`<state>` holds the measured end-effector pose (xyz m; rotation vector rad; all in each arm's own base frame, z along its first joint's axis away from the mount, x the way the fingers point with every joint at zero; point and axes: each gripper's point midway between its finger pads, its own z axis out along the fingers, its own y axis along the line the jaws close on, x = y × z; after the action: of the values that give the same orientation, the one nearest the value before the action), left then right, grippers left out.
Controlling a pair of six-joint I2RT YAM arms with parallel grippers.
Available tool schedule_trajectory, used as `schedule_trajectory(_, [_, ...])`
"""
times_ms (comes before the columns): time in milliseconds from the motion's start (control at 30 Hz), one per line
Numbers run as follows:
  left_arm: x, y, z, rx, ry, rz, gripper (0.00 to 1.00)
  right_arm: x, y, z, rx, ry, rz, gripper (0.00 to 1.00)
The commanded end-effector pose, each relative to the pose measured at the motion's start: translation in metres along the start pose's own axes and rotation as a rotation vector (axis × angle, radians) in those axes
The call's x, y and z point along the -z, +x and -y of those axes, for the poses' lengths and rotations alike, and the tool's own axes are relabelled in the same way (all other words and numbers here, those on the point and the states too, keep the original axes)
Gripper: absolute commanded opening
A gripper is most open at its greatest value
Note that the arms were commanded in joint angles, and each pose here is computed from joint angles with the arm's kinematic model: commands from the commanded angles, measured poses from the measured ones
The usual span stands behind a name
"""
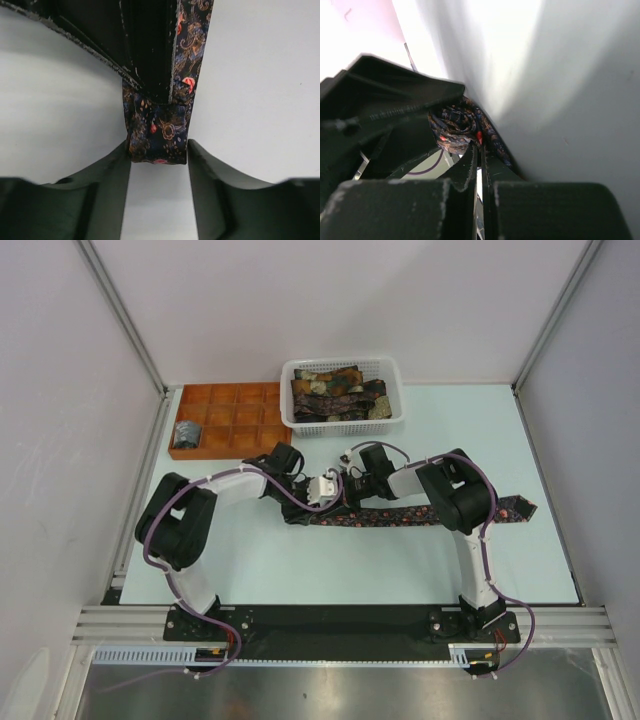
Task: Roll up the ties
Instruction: Roll the tie at the center of the board.
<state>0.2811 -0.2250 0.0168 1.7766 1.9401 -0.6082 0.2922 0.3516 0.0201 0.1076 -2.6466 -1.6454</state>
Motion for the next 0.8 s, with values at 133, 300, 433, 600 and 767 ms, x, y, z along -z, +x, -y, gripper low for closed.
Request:
schedule_trajectory(133, [-0.002,-0.019,0.000,-0.058,-0.013,0.004,0.31,-0.006,-0.005,0.014,0.002,0.047,0.017,0.01])
schedule_trajectory(300, [0.001,-0.008,0.002,-0.043,-0.019,-0.050,0.18,0.006,-0.014,-0.008,0.029,0.039,0.038,0.25])
schedule_trajectory(433, [0.004,-0.002,0.005,-0.035,-0.018,-0.077,0.15,0.028,-0.019,-0.038,0.078,0.012,0.067,0.34])
schedule_trajectory(600, [0.003,0.001,0.006,-0.034,-0.013,-0.084,0.15,0.042,-0.017,-0.051,0.118,0.015,0.085,0.38])
schedule_trajectory(767, [0.002,-0.004,0.003,-0.027,-0.018,-0.077,0.15,0.025,-0.013,-0.046,0.079,-0.002,0.064,0.40])
